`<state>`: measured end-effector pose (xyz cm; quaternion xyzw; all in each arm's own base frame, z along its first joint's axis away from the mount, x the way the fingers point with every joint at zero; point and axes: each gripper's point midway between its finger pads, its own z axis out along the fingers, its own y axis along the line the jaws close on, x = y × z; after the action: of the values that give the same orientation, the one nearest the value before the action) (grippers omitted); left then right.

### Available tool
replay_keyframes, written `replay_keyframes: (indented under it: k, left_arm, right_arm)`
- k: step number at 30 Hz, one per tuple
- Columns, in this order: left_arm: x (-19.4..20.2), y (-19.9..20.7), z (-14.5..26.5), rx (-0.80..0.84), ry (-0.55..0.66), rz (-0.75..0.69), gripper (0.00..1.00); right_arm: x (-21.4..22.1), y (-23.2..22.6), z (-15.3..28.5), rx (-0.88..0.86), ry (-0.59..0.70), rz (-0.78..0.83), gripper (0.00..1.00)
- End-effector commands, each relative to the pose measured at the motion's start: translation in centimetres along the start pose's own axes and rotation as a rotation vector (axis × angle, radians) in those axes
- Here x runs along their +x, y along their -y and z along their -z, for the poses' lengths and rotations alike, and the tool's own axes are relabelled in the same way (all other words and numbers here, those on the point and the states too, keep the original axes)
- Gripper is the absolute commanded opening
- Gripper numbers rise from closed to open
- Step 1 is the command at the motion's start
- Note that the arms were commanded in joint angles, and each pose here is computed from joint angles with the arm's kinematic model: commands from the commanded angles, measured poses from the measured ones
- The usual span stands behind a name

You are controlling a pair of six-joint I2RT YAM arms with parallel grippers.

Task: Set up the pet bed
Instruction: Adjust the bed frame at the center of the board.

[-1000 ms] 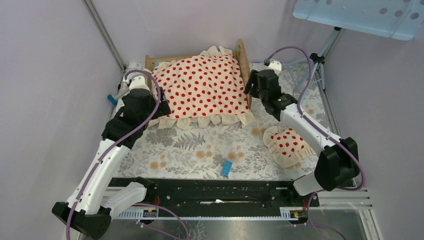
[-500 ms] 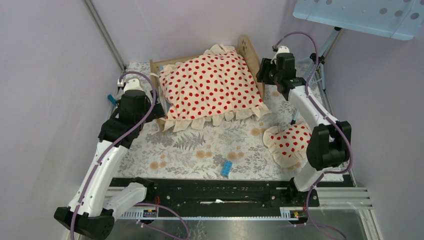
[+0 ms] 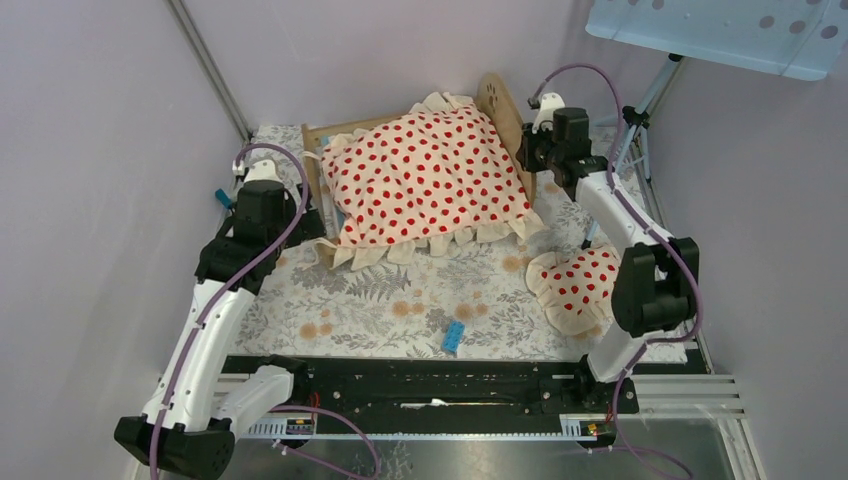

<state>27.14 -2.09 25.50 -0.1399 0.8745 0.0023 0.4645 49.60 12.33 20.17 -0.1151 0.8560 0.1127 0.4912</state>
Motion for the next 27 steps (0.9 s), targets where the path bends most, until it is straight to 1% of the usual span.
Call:
replay_keyframes:
  k: [1, 7, 10, 13, 14, 15, 16, 18, 20, 22, 24, 27]
  left_arm:
    - [0.9, 0.6, 0.2, 0.054, -0.026, 0.004, 0.99]
    - [2.3, 1.1, 0.0, 0.085, -0.08, -0.001, 0.99]
    - [2.7, 1.8, 0.2, 0.133, -0.097, -0.005, 0.99]
    - [3.1, 2.8, 0.7, 0.204, -0.115, -0.028, 0.99]
    - [3.2, 3.0, 0.9, 0.219, -0.115, -0.035, 0.99]
    - [3.1, 3.1, 1.2, 0.232, -0.113, -0.042, 0.99]
    - [3.2, 3.1, 1.5, 0.241, -0.113, -0.05, 0.99]
    - [3.5, 2.7, 1.9, 0.233, -0.114, -0.057, 0.99]
    - [3.8, 2.2, 2.2, 0.217, -0.114, -0.042, 0.97]
    - [4.6, 2.1, 2.6, 0.215, -0.125, -0.003, 0.94]
    - [5.7, 2.0, 2.9, 0.224, -0.142, 0.039, 0.92]
    - [7.3, 2.4, 3.2, 0.257, -0.154, 0.137, 0.86]
  right_arm:
    - [-1.0, -1.9, 4.5, -0.184, 0.08, 0.012, 0.13]
    - [-0.6, -2.4, 6.5, -0.255, 0.125, 0.051, 0.11]
    - [-0.7, -2.4, 5.8, -0.266, 0.128, 0.028, 0.12]
    - [-2.3, -2.0, 4.3, -0.255, 0.133, -0.027, 0.18]
    - [-4.0, -1.5, 3.8, -0.238, 0.157, -0.049, 0.23]
    - [-4.7, -1.1, 3.4, -0.215, 0.155, -0.078, 0.28]
    - [-4.9, -0.7, 3.1, -0.192, 0.133, -0.105, 0.33]
    - [-5.6, -0.2, 3.4, -0.149, 0.138, -0.14, 0.44]
    - [-6.0, 0.7, 4.9, -0.08, 0.174, -0.166, 0.54]
    - [-5.9, 1.2, 6.7, -0.02, 0.201, -0.191, 0.65]
    - [-5.9, 1.1, 9.2, 0.008, 0.226, -0.201, 0.71]
    - [-5.1, 0.5, 12.5, 0.018, 0.248, -0.219, 0.76]
